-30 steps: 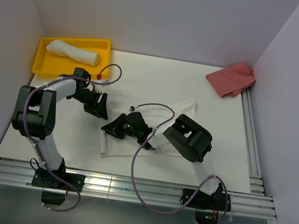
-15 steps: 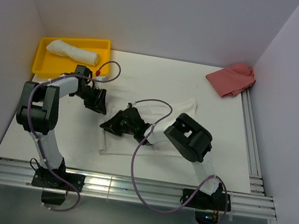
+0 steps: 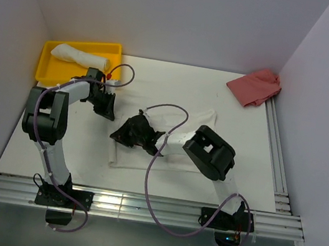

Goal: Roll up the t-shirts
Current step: Roll the tshirt

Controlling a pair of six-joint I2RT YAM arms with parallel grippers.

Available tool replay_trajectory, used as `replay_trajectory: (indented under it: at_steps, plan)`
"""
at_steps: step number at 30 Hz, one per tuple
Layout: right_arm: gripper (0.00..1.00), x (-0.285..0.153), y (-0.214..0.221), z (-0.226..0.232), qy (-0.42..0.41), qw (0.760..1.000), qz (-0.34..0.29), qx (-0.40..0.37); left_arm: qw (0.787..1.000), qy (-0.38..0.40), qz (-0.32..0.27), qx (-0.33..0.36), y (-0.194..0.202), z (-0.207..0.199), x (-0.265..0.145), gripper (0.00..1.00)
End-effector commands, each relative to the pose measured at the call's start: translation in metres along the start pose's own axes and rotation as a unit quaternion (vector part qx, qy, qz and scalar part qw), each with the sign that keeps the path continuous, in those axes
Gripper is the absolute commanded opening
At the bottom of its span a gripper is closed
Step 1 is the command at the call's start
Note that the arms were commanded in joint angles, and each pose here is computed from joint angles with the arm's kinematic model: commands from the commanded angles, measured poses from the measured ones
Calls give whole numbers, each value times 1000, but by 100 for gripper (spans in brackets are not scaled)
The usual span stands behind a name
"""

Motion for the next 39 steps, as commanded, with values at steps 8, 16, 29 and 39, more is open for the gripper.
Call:
replay_trajectory:
  at_steps: [8, 16, 29, 39]
  plan:
    - [44, -32, 4, 18, 115, 985, -61, -109, 997, -49, -36, 38, -22, -4, -2, 9]
    - [33, -44, 25, 23, 156, 977, -56, -133, 997, -52, -28, 41, -19, -5, 3, 11]
    - [9, -50, 34, 2, 202, 972, -55, -103, 996, 2, -47, 71, -30, -29, -24, 55]
    - [4, -48, 35, -22, 221, 970, -46, -88, 995, 60, -35, 73, -16, -29, -46, 67]
Point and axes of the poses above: each gripper's point midway between its finger pads, its own x axis out along the fingers, its own z axis along the line the jaws close on, y = z × x, the point moved 7 cm from there along -x, back along the fingers, and after that the axes turned 3 degrees about -x, right-handed, at the moved point
